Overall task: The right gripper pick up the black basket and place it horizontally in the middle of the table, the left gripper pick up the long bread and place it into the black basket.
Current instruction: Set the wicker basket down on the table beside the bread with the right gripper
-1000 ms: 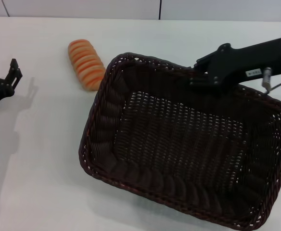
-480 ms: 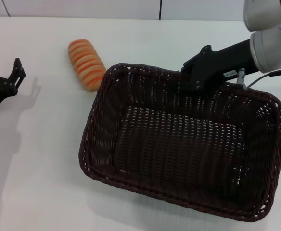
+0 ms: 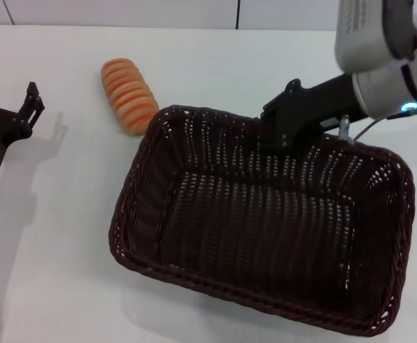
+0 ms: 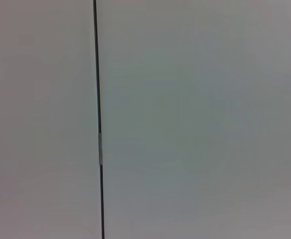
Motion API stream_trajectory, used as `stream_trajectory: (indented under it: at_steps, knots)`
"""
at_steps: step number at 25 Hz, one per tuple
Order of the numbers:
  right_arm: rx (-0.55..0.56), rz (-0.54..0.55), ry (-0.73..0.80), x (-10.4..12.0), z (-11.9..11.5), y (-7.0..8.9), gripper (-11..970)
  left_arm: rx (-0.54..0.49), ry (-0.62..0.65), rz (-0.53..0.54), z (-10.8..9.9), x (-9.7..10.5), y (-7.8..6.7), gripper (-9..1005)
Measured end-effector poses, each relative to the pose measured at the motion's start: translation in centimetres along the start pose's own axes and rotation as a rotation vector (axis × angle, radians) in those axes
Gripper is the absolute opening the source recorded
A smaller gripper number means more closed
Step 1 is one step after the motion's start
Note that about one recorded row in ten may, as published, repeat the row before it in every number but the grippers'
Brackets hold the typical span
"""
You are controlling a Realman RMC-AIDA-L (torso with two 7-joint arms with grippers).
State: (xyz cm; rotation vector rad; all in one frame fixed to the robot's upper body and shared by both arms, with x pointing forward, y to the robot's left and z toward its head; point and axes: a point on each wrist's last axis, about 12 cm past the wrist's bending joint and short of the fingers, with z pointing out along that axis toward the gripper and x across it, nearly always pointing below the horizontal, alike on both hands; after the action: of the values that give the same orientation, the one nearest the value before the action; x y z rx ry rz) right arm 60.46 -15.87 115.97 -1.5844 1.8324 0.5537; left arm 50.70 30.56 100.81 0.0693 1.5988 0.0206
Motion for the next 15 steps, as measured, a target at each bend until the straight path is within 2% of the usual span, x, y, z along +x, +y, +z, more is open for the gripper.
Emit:
stream_trajectory:
  at_steps: [7, 12, 13, 14, 15]
  knots:
    - [0.054, -0.050, 0.013, 0.2, 0.8, 0.6, 307, 0.005, -0.003, 0.001, 0.2, -0.1, -0.1, 848]
    - [0.127, -0.090, 0.003, -0.1, 0.9, 0.9, 473, 0.010, -0.005, 0.002, 0.3, -0.2, -0.2, 847]
    - [0.178, -0.096, -0.019, -0.3, 0.4, 1.0, 506, 0.015, -0.008, 0.003, 0.3, -0.2, -0.4, 847]
    - [0.178, -0.096, -0.019, -0.3, 0.4, 1.0, 551, 0.015, -0.008, 0.003, 0.3, -0.2, -0.4, 847]
    - [0.248, -0.096, -0.071, -0.5, -0.4, 1.2, 597, 0.018, -0.011, 0.004, 0.4, -0.3, -0.5, 847]
